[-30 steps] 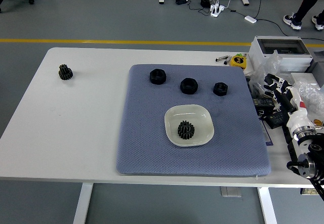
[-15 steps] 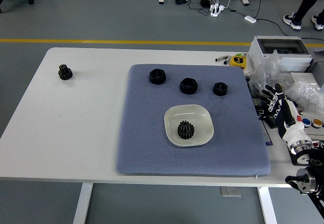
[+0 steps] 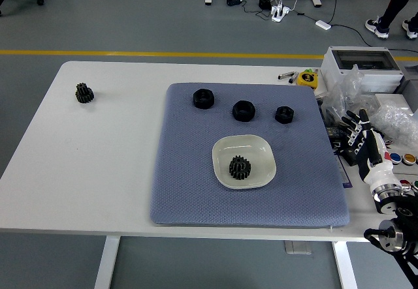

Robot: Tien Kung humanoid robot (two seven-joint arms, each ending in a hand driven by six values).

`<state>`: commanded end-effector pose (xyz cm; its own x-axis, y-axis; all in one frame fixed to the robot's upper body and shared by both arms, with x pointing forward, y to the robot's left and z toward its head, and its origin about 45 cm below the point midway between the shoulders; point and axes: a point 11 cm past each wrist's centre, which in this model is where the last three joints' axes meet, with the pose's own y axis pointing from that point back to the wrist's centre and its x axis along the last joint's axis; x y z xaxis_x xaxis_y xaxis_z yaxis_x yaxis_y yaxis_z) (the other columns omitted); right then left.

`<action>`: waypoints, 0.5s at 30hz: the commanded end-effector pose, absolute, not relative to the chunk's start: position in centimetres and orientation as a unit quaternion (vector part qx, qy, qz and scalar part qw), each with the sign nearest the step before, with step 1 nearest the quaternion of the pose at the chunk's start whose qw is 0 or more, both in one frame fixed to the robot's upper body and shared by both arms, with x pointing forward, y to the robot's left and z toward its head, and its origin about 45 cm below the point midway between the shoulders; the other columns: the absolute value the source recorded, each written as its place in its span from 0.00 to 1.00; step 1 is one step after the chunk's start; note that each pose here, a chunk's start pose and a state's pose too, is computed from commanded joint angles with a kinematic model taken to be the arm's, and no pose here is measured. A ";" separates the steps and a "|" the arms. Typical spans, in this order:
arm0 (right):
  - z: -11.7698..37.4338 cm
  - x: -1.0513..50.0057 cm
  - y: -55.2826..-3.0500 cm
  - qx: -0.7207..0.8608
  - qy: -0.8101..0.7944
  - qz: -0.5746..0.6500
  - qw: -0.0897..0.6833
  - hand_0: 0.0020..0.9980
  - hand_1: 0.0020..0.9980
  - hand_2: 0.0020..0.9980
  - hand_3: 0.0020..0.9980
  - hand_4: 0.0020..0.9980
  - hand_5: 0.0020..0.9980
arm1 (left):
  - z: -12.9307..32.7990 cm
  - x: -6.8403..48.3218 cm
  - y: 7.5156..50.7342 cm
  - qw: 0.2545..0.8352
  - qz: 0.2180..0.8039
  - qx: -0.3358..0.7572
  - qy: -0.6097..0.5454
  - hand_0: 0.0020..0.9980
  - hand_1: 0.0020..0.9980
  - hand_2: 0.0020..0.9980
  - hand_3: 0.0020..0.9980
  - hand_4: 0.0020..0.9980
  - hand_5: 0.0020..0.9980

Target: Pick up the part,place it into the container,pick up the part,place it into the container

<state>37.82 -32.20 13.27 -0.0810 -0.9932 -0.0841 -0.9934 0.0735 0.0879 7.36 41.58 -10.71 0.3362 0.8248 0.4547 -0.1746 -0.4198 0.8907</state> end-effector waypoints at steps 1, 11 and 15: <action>13.3 37.8 -32.2 -0.678 0.733 0.060 0.003 0.89 0.83 0.85 0.87 1.00 1.00 | -10.7 7.4 41.6 0.479 0.522 0.662 0.246 0.65 0.65 0.62 0.56 0.59 0.50; 14.1 38.0 -32.4 -0.685 0.727 0.039 -0.008 0.89 0.83 0.85 0.87 1.00 1.00 | -10.7 7.5 41.4 0.480 0.523 0.660 0.246 0.65 0.65 0.62 0.55 0.59 0.50; 14.1 38.0 -32.3 -0.687 0.726 0.039 -0.008 0.89 0.83 0.85 0.87 1.00 1.00 | -10.8 7.4 41.4 0.480 0.522 0.660 0.246 0.65 0.65 0.62 0.55 0.59 0.50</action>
